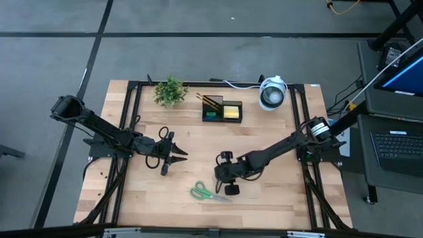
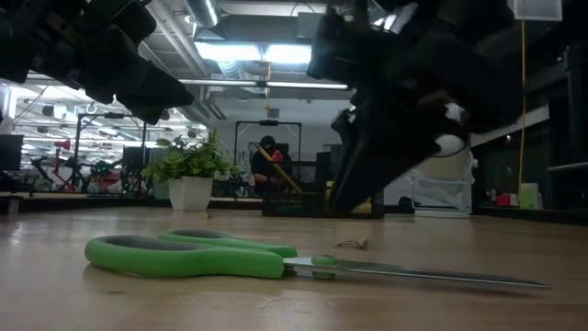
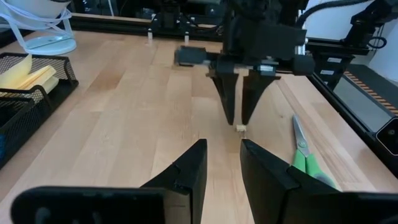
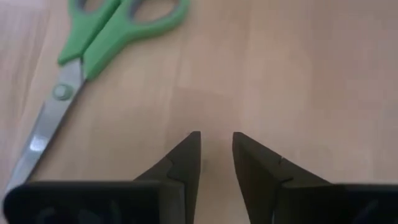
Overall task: Pick and place office supplies into organizer
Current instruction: Put the bottom yellow binder clip into the black organizer
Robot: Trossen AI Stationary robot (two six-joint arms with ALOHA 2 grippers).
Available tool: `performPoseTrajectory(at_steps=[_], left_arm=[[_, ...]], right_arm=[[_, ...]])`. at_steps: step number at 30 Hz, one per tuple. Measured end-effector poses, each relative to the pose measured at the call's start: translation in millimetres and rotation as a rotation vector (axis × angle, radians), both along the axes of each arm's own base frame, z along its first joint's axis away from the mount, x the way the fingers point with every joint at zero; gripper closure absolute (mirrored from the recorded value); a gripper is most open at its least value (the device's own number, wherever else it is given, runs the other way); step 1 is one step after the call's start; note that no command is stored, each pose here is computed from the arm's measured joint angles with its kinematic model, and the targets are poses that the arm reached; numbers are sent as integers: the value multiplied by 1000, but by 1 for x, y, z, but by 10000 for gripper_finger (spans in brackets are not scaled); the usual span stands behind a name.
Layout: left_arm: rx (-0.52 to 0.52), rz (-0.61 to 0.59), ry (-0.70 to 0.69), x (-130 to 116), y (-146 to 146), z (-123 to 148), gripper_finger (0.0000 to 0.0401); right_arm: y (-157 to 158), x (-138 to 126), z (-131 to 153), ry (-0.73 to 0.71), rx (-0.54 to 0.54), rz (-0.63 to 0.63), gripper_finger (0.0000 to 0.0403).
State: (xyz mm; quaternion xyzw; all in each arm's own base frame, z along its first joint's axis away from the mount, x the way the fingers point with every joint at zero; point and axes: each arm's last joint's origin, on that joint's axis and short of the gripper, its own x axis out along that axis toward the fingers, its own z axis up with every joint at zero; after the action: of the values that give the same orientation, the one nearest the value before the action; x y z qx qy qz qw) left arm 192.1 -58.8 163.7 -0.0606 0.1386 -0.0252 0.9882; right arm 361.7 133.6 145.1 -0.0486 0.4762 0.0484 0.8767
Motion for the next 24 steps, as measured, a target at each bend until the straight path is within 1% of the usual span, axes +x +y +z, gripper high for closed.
performPoseTrajectory(at_steps=[4,9,14,17,21,24], left_arm=[[0,0,0,0,0,0,311],[0,0,0,0,0,0,311],[0,0,0,0,0,0,311],[0,0,0,0,0,0,311],[0,0,0,0,0,0,311],[0,0,-1,0,0,0,311]], right_arm=[[-6,7,12,9,-7,-22,305],[-8,6,12,38,-11,-22,305],[-2,3,12,82,79,34,305],[2,2,11,80,92,29,305],[2,-5,2,96,69,21,305],[-1,-7,-1,88,44,-44,302]])
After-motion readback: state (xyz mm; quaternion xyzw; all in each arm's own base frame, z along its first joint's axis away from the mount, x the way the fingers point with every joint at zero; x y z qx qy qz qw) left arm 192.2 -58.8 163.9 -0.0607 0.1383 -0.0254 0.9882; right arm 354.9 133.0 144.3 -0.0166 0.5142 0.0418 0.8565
